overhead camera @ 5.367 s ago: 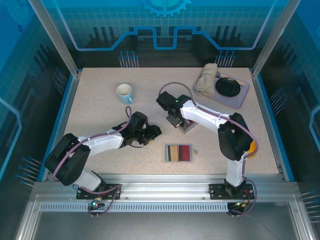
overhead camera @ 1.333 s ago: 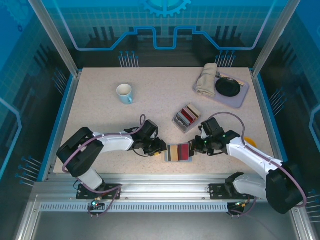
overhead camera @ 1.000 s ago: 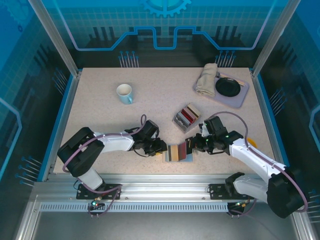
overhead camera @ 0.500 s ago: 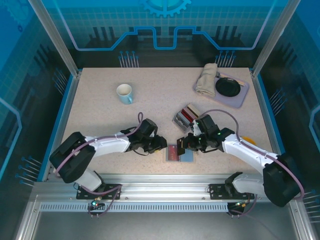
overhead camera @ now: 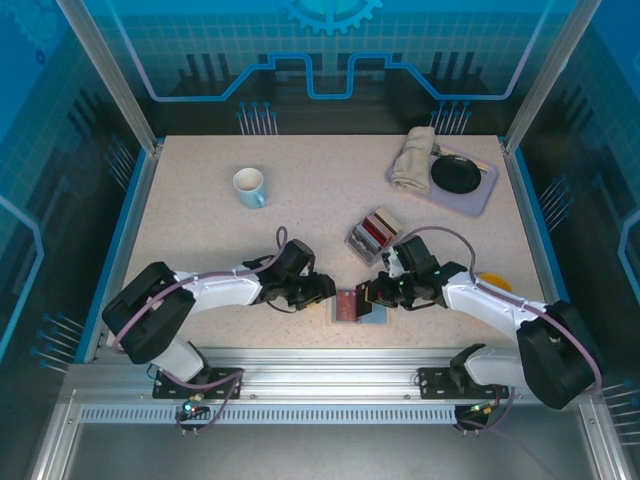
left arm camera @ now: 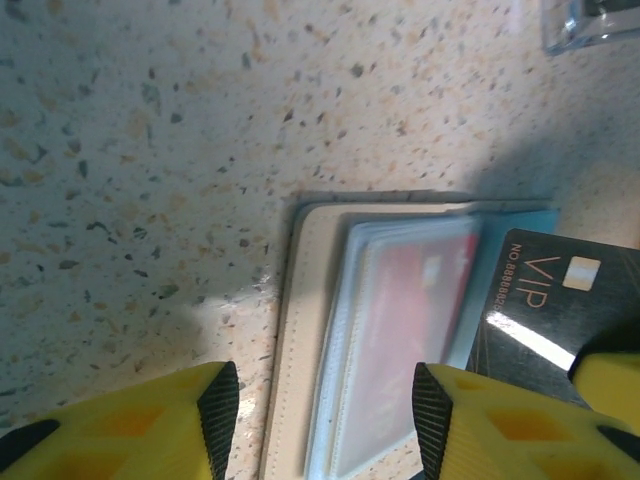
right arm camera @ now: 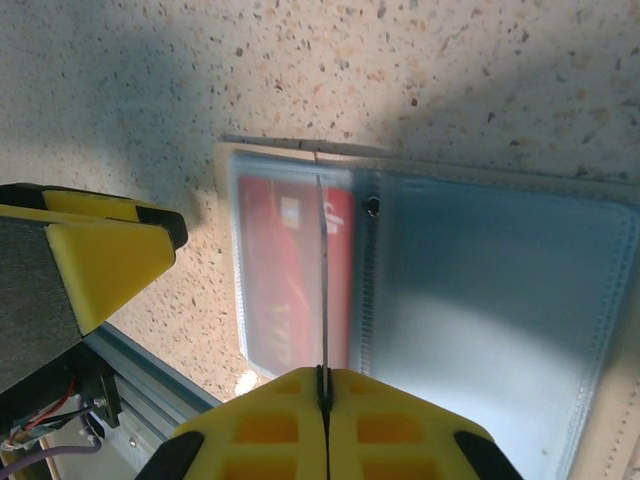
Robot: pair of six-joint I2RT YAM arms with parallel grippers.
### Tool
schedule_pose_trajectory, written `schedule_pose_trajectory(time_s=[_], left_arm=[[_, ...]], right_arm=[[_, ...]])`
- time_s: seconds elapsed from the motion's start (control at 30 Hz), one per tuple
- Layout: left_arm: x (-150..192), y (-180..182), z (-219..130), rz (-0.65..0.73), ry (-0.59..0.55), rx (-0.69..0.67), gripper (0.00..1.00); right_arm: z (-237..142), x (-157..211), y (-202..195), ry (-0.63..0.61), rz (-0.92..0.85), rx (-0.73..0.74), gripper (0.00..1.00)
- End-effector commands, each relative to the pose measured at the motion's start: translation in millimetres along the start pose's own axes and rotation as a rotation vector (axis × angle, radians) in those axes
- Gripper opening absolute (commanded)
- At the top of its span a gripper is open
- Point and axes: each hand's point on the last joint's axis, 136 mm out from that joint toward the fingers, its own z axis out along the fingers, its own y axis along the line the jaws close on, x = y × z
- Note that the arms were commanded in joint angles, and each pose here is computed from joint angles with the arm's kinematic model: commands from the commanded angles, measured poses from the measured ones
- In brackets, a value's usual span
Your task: Put the credit cards into the card holder
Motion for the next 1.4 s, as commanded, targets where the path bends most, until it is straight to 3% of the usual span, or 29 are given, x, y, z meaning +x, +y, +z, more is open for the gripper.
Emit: schedule_pose_trajectory(time_s=[0.0,0.2,0.63,1.37], left_arm=[[4,-12,4,0.044,0.035,0.024,0.52],[7,-9,10,0.042,0.058,0.011,0.47],[14,4,22,0.015,0.079,-0.027,0.27],[12,5,20,0.0,0.058,-0.035,0.23]], right_arm=[[5,0,-2,0.004,0.013,-0.026,0.06],[15,4,-12,0.015,0.04,-0.022,0.06],[26,7,-12,0.026,0.077,-0.074,0.05],[29,24,-19,0.083,0.117,-0.056,0.05]])
